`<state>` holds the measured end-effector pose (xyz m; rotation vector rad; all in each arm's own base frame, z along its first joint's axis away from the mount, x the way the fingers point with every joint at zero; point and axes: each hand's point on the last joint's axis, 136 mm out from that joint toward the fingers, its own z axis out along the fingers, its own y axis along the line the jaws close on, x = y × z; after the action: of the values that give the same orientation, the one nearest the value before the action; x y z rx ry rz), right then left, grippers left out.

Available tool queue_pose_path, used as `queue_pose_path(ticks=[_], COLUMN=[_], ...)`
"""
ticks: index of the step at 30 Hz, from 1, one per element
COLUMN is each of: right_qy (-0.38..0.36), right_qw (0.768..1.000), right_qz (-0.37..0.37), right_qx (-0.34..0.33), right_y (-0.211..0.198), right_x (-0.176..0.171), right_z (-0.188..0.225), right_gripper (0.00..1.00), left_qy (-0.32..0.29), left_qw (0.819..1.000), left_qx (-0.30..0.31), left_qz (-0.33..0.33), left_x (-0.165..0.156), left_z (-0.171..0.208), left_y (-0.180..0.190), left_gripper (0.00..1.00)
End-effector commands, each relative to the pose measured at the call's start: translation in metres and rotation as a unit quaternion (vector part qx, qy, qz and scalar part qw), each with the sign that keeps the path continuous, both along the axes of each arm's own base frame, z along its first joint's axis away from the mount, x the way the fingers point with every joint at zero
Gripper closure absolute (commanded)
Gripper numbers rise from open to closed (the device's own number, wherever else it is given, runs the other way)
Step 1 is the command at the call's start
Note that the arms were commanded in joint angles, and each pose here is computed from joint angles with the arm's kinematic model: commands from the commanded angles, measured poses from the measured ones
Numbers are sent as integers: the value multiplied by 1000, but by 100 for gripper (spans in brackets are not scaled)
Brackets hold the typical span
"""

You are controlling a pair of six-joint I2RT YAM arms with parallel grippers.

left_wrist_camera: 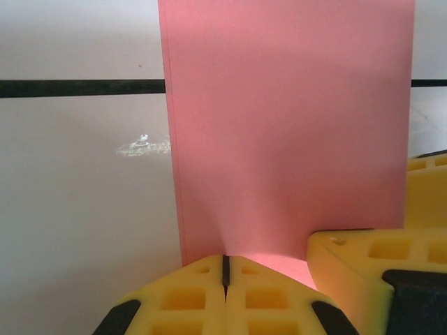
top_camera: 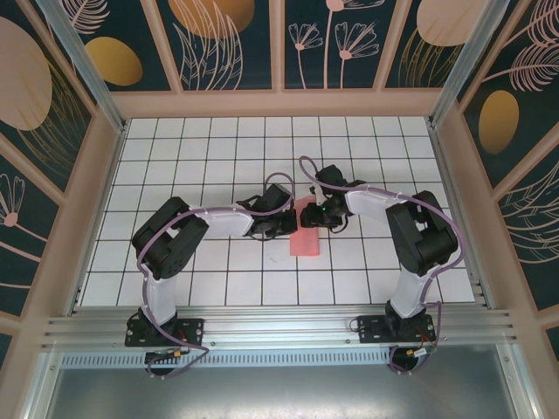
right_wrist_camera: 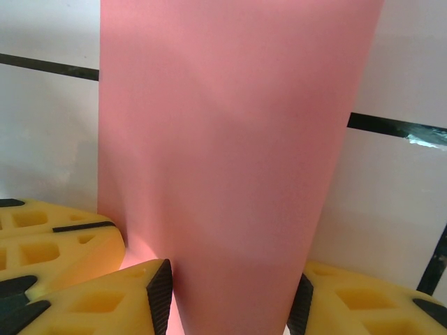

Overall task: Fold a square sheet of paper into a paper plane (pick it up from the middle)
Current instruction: Hold the square sheet of paper at the center of the table, then fold the square sheet of paper in half at the center of the table.

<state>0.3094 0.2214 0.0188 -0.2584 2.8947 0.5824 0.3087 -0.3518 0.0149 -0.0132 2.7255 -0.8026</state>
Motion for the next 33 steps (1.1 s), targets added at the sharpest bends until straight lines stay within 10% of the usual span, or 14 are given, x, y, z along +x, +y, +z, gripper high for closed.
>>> queue_pose_path(ticks=[1, 12, 21, 33], right_qy=[27, -39, -15, 25], right_qw=[997, 996, 980, 983], right_qz=[-13, -63, -32, -36], right_qx=[-73, 53, 195, 179], right_y=[-26, -23, 11, 7], right_x=[-9, 14, -3, -8], right_z=[-27, 46, 64, 24], right_gripper=[50, 45, 81, 85], left_qy=[31, 32, 30, 32], left_qw=[998, 998, 998, 998], left_qx=[54, 54, 54, 58], left_qz=[-4, -3, -7, -10], left_x=[-14, -17, -16, -17], left_z=[-31, -34, -33, -36], left_y=[15, 17, 16, 17], left_gripper=[100, 100, 100, 100])
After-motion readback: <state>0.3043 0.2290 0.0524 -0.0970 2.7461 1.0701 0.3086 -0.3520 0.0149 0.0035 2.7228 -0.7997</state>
